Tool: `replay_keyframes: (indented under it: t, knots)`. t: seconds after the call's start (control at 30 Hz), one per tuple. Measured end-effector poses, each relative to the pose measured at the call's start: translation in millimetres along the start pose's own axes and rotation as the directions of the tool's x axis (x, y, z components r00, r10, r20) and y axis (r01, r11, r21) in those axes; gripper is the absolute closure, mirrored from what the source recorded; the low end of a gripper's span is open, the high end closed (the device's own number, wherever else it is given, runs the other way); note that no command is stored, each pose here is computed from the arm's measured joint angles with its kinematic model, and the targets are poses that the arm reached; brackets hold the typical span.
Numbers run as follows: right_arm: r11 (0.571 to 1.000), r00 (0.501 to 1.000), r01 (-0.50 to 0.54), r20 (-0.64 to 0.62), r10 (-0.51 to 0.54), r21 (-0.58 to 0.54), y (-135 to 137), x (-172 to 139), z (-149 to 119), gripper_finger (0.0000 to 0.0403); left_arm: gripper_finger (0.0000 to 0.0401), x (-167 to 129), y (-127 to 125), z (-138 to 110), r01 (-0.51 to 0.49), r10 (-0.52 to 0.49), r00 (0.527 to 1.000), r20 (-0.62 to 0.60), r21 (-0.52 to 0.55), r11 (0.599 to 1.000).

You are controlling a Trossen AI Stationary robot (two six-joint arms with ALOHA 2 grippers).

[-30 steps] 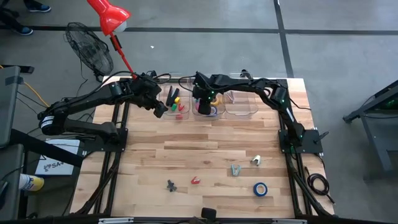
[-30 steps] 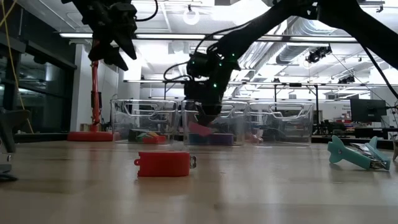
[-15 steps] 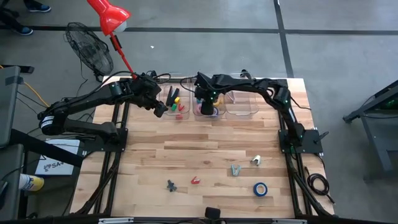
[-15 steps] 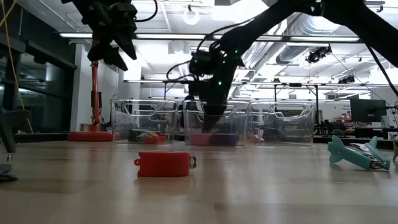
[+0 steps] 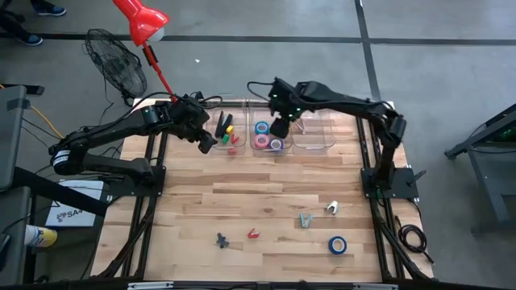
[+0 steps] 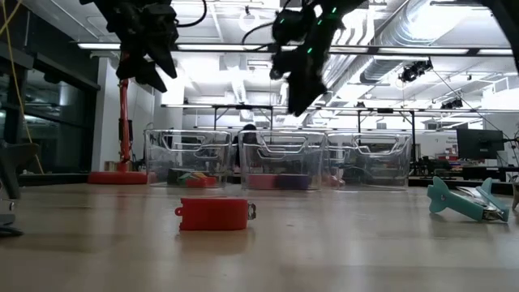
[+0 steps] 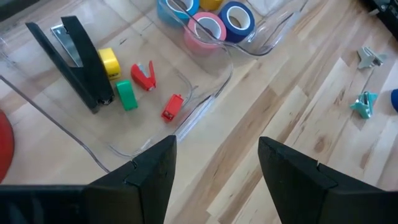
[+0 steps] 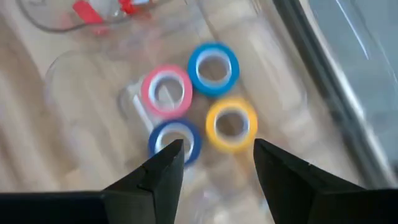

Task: Pick and place Stapler, Stapler remover, tape
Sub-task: Put the blue tape into the middle transparent bin

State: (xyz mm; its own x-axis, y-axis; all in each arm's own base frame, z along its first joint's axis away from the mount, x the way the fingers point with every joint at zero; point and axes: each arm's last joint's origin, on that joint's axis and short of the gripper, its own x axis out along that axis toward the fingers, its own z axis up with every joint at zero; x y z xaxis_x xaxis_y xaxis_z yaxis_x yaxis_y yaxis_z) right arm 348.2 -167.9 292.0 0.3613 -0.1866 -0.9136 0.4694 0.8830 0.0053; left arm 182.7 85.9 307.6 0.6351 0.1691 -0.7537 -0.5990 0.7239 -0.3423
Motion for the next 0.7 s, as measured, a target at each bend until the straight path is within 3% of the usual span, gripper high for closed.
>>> replay_keyframes:
  t: [0.13, 0.37, 0.7]
  knots:
    - [0.995, 0.998, -0.008, -0.067, 0.015, 0.103, 6.7, -35.1, -18.5, 0.0217, 0.0178, 0.0, 0.0, 0.0, 0.0, 0.0, 1.0, 0.0, 0.043, 0.999]
    - [0.982, 0.982, -0.008, -0.186, 0.044, 0.19, 37.6, -79.1, -51.5, 0.0218, 0.0178, 0.0, 0.0, 0.0, 0.001, -0.001, 1.0, 0.0, 0.109, 0.994]
    - [0.959, 0.953, 0.017, -0.295, 0.07, 0.283, 131.6, -104.6, -97.7, 0.0218, 0.0178, 0.0, -0.7, -0.5, 0.029, -0.027, 1.0, -0.013, 0.192, 0.981]
